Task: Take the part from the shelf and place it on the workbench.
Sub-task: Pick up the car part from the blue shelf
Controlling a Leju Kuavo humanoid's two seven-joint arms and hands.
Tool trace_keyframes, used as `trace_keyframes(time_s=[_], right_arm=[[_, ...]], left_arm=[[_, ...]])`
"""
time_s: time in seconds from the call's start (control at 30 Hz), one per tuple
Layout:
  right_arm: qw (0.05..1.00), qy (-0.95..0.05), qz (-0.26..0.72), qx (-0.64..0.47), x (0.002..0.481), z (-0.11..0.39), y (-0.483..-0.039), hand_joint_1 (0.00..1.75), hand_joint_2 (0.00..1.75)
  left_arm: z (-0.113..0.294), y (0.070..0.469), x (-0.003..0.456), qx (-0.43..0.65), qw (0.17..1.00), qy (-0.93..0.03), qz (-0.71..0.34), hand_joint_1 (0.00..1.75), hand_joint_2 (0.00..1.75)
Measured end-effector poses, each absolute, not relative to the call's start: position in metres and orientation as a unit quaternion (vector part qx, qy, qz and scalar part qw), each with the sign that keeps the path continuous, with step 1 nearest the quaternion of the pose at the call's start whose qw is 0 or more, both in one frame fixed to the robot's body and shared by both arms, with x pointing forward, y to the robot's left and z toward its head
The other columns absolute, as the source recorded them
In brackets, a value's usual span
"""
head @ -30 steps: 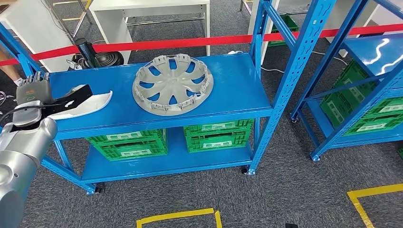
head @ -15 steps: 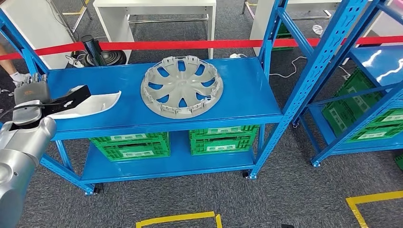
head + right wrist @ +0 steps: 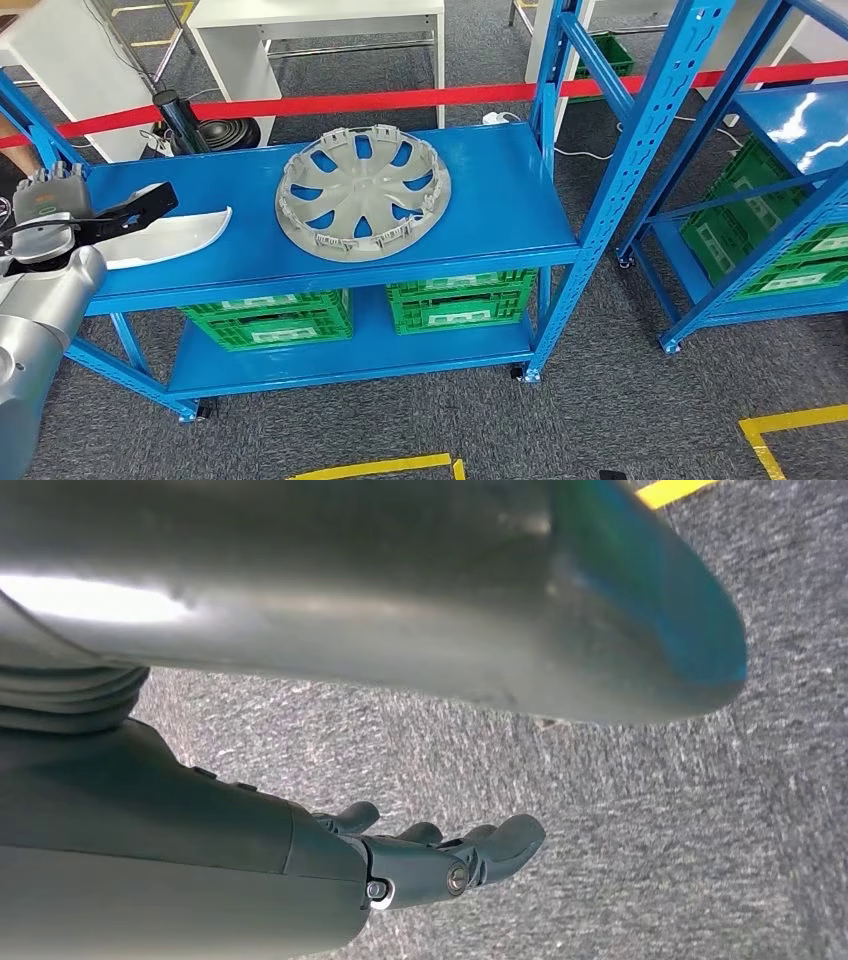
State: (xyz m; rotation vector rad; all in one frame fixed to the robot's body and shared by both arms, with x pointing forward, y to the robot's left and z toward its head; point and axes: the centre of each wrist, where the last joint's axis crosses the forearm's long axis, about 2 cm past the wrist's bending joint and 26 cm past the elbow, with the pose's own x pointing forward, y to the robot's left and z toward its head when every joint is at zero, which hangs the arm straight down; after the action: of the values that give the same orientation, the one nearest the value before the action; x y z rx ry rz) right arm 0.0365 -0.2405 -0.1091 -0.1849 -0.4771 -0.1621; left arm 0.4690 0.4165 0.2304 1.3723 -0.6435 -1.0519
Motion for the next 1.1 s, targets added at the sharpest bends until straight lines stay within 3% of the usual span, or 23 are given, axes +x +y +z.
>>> trace_keyframes(time_s=[1.1], right_arm=[[0.966,-0.230,-0.073,-0.088,0.037,-0.109,-0.241,0.00,0.00]], left_arm=[[0.216,0.429,0.460,0.589,0.609,-0.264,-0.462,0.00,0.00]])
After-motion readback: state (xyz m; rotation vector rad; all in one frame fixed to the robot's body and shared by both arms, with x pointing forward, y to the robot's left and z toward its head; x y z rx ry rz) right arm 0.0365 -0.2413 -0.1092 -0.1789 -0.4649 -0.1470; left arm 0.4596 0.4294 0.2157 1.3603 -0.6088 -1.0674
